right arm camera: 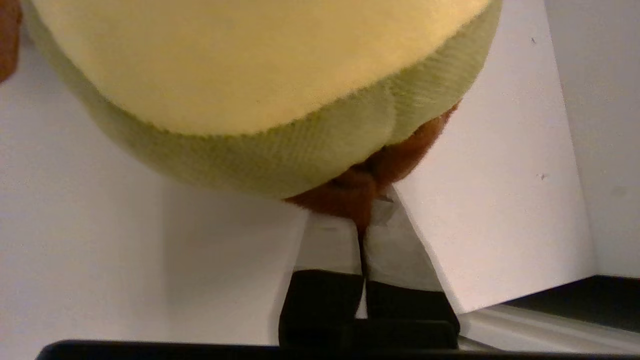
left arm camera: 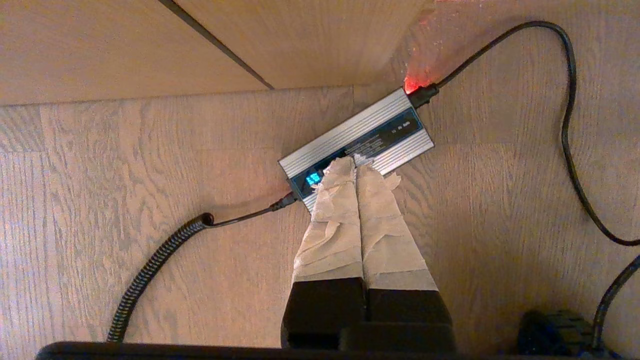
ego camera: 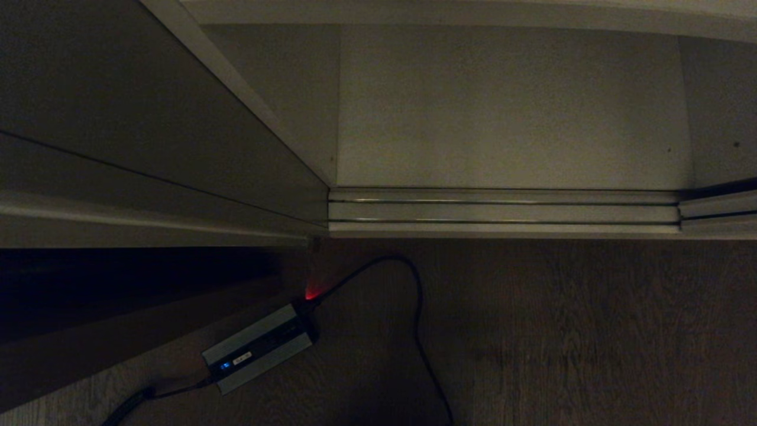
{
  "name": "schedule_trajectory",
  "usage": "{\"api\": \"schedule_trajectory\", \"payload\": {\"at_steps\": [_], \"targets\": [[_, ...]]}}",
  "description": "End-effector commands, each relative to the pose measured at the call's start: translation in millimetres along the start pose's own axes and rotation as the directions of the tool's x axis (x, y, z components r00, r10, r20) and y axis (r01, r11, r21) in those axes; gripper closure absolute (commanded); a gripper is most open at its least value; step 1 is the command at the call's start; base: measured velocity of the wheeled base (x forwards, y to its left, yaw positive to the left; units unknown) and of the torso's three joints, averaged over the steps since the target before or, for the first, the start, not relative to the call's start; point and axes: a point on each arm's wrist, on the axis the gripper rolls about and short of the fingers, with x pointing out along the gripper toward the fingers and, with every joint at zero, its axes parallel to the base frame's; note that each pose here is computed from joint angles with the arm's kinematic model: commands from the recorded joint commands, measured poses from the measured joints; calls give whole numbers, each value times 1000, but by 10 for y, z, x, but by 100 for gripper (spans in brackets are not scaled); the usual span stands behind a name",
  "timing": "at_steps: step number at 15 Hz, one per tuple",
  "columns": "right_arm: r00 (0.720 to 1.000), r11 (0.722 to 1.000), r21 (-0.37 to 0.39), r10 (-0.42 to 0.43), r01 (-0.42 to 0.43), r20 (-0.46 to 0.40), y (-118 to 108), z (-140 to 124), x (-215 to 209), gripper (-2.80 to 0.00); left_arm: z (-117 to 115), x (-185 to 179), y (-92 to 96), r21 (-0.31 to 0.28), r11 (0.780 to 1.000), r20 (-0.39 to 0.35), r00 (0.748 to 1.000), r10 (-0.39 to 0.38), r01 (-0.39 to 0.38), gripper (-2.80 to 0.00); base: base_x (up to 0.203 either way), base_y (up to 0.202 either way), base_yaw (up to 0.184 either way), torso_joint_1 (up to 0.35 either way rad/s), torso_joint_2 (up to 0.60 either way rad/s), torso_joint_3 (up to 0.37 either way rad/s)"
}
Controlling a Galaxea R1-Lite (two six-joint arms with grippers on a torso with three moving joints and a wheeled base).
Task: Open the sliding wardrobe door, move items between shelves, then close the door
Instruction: Place the green doll on the higher shelf
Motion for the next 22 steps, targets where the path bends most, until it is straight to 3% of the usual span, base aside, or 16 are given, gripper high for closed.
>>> {"api": "schedule_trajectory", "payload": {"at_steps": [1,7,16,22], "targets": [[1000,1000,-2,-3,3,25,-22,78,-60,-280,1,1,0,0,1000,-1,1000,0,0,0,0,0,0,0,0,0],[994,999,-10,51,-50,93,-105,372,-357,-280,1,1,0,1,1000,-1,1000,0,0,0,0,0,0,0,0,0],[996,996,-26,84,-83,39,-56,197,-293,-280,-1,1,0,0,1000,-2,1000,0,0,0,0,0,0,0,0,0],[990,997,-17,76,-74,122,-90,337,-348,-280,1,1,0,1,1000,-1,1000,0,0,0,0,0,0,0,0,0]]}}
